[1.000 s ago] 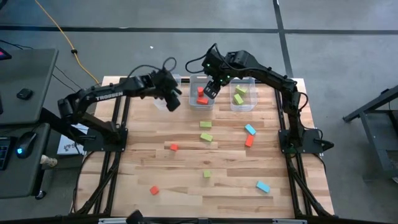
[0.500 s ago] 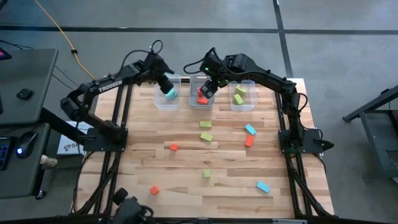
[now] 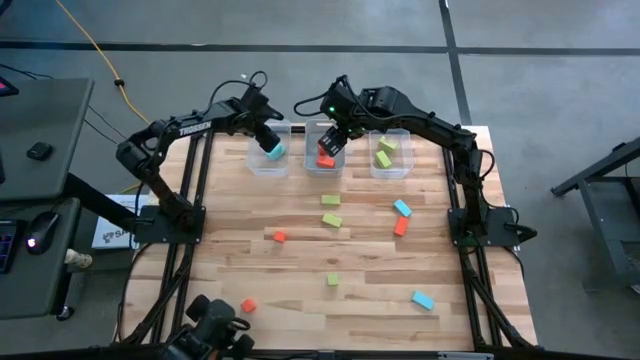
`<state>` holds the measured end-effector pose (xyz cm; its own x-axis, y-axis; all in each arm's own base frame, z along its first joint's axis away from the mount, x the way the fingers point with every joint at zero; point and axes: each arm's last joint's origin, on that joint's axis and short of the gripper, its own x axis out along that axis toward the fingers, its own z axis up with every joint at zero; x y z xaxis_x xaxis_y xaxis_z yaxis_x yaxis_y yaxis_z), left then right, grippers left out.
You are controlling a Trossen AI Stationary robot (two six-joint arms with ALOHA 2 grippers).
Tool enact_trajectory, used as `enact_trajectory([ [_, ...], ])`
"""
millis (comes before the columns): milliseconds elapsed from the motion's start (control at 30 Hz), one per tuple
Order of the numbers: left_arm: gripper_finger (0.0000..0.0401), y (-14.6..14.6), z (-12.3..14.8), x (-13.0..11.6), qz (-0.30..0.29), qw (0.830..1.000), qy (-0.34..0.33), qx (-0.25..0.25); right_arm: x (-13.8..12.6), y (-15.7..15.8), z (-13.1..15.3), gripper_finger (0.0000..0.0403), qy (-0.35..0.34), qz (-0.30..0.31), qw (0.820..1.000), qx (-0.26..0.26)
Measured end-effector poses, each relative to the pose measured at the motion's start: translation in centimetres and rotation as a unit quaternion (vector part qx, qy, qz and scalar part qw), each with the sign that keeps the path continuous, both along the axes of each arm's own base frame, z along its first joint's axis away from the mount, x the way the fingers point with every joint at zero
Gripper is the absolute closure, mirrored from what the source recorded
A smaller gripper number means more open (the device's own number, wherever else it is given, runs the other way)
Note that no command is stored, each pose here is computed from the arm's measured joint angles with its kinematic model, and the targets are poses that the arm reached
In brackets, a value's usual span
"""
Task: Sort & place blocks by color
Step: Put the blue cube block into the left transparent bin
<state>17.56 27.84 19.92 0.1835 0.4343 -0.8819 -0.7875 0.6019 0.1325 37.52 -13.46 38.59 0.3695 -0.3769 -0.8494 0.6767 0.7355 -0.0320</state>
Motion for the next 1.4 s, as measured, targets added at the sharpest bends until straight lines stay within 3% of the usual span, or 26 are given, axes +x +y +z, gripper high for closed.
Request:
enact_trajectory([
  [567,0.0313,0.8,-3.9,0.6,-0.005,0.998,0.024,-0.059,0.0,0.0,0.0,0.0213,0.002,0.006,1.000,-0.001],
  [900,0.0312,0.8,-3.9,0.7,-0.007,0.998,0.022,-0.054,0.0,0.0,0.0,0.0213,0.002,0.006,1.000,0.000],
  [1400,0.0253,0.6,-3.9,1.1,-0.023,0.998,0.027,-0.051,0.0,0.1,0.0,0.0213,0.004,0.006,1.000,0.002],
])
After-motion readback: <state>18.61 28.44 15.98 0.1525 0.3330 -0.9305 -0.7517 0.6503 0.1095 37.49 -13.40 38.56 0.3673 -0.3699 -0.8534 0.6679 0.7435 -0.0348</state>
